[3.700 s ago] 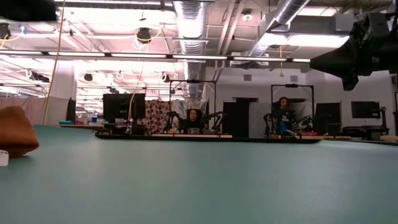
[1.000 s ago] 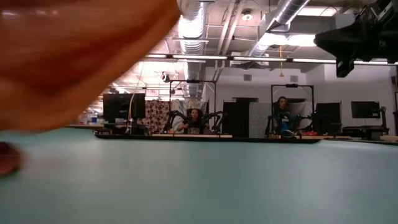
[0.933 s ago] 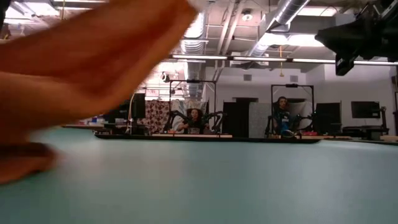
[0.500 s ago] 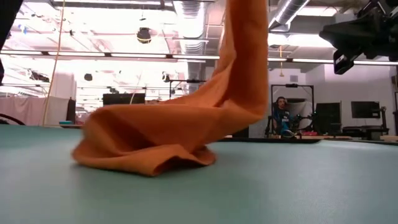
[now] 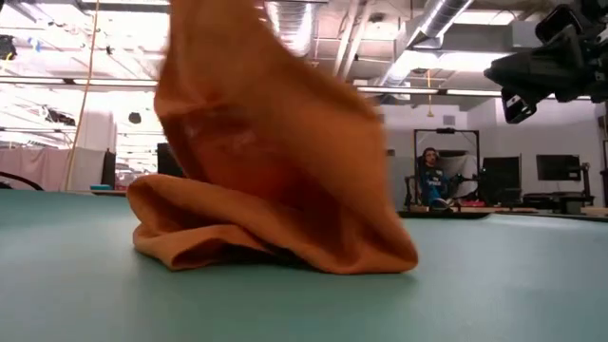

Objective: Roll towel
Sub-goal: Roll the orange microfiber towel

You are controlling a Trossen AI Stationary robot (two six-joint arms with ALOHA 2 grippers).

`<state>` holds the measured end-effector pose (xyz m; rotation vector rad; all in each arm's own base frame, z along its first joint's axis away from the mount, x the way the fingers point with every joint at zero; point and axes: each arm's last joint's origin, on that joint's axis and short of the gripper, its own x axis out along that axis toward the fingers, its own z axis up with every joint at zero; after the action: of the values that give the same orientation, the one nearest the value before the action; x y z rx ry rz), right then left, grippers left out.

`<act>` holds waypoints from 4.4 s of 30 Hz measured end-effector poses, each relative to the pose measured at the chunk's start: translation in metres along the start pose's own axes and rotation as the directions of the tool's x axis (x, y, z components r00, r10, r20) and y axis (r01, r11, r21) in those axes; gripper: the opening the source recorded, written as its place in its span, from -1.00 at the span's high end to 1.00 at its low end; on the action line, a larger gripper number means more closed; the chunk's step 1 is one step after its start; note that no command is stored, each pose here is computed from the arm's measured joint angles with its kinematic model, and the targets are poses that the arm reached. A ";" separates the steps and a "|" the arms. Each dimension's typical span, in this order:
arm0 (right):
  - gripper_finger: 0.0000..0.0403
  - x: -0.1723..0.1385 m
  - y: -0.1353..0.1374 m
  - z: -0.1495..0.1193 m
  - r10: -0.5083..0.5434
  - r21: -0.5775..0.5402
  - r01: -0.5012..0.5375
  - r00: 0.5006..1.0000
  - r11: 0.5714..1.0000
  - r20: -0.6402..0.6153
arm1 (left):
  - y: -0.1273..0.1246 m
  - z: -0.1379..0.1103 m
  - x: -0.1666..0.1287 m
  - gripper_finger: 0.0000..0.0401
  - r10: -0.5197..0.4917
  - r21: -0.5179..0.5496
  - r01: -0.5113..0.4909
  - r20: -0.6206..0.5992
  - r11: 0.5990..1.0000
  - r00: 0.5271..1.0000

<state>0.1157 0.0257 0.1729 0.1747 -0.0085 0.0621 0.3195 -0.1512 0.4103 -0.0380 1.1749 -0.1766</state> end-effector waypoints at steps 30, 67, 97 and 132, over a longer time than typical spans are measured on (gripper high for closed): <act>0.39 0.247 0.047 0.070 0.312 -0.334 -0.613 0.709 0.716 -0.632 | -0.074 -0.034 0.013 1.00 0.101 0.055 -0.104 0.061 0.993 0.993; -0.04 0.316 0.010 0.073 0.399 -0.199 -0.779 0.501 0.595 -0.768 | -0.078 -0.040 0.012 1.00 0.154 0.073 -0.158 0.059 0.985 0.986; 0.59 0.309 -0.001 0.038 0.393 0.021 -0.762 0.311 0.647 -0.865 | -0.077 -0.040 0.012 1.00 0.174 0.100 -0.179 0.063 0.979 0.983; 1.00 0.152 -0.041 0.271 -0.743 -0.719 0.333 0.555 0.610 -0.374 | 0.049 -0.012 -0.042 1.00 0.744 0.273 -0.774 0.226 0.571 0.629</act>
<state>0.2694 -0.0523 0.4350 -0.4927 0.7474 -0.5630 0.2988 -0.0960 0.4378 0.7798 0.9618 0.3986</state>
